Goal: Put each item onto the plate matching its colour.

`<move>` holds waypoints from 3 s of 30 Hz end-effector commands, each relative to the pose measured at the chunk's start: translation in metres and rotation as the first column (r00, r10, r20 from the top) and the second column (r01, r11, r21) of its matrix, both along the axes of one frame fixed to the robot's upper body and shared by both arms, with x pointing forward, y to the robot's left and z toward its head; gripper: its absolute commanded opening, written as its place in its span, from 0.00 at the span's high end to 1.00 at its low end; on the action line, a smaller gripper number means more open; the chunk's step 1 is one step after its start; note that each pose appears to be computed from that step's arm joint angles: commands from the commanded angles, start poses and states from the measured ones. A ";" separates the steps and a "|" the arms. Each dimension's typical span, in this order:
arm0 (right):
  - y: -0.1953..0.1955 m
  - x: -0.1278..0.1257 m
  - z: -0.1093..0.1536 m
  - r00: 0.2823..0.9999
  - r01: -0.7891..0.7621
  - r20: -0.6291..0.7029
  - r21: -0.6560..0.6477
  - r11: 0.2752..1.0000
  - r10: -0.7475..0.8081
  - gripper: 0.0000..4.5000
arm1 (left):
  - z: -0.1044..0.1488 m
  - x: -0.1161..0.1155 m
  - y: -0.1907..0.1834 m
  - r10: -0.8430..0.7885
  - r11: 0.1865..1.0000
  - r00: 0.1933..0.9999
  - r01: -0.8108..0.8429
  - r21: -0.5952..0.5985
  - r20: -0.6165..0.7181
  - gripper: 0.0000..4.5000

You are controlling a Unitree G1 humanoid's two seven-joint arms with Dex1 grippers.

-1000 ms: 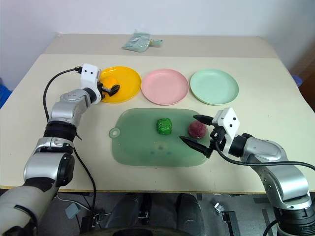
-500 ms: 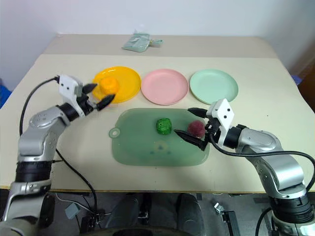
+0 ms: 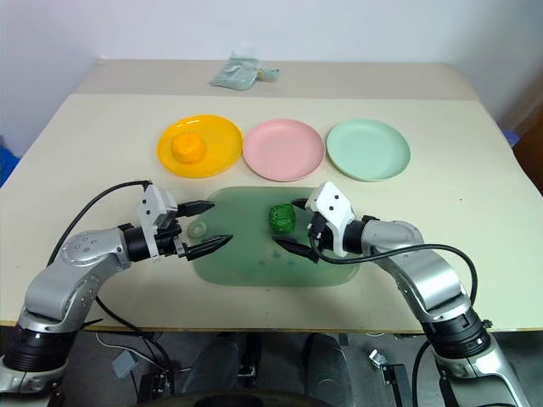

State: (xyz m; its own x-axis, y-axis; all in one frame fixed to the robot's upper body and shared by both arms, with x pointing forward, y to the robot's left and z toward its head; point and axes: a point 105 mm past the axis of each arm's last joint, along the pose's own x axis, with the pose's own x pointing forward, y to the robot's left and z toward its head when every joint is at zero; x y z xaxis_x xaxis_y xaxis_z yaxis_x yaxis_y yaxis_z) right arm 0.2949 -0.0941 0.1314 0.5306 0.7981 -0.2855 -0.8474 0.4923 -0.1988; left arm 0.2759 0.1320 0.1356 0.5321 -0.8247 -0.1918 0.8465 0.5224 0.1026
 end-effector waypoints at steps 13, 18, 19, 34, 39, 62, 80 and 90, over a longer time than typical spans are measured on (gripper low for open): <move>0.011 0.021 -0.004 0.997 0.069 0.036 -0.037 0.997 -0.068 0.12 | 0.010 -0.009 0.002 -0.031 0.999 0.998 0.030 0.017 0.055 0.00; 0.016 0.017 0.006 0.997 0.043 0.057 -0.014 0.999 -0.042 0.55 | 0.008 -0.009 0.002 -0.026 1.000 0.998 0.025 0.018 0.057 0.00; 0.017 0.017 0.008 0.997 0.038 0.064 -0.008 0.999 -0.037 0.55 | 0.008 -0.008 0.002 -0.026 1.000 0.998 0.025 0.018 0.057 0.00; -0.107 0.123 0.072 0.742 0.641 0.163 0.113 0.760 -0.650 0.55 | 0.008 -0.007 -0.001 -0.028 1.000 0.998 0.028 0.009 0.064 0.00; -0.127 0.149 0.041 0.679 0.721 0.129 0.069 0.690 -0.723 0.33 | 0.009 -0.005 -0.003 -0.027 1.000 0.997 0.026 0.006 0.072 0.00; -0.084 0.001 0.007 0.998 0.047 -0.041 -0.062 0.997 -0.050 0.01 | 0.007 -0.005 -0.007 -0.012 1.000 0.998 0.013 -0.013 0.063 0.00; 0.005 0.110 0.045 0.925 0.294 0.220 0.096 0.951 -0.308 0.43 | 0.004 0.008 0.032 0.221 0.975 0.969 -0.222 -0.001 0.106 0.00; 0.032 0.152 0.028 0.901 0.371 0.211 0.082 0.925 -0.380 0.21 | 0.004 -0.005 0.044 0.339 0.940 0.932 -0.339 -0.025 0.127 0.00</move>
State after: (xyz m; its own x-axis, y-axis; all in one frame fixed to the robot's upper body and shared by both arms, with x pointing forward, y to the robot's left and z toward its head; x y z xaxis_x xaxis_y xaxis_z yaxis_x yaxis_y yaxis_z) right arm 0.4436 -0.0645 0.1380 0.8405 0.5139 -0.1716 -0.5406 0.7748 -0.3277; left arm 0.2741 0.1767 0.1251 0.7877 -0.5978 -0.1491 0.6157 0.7729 0.1538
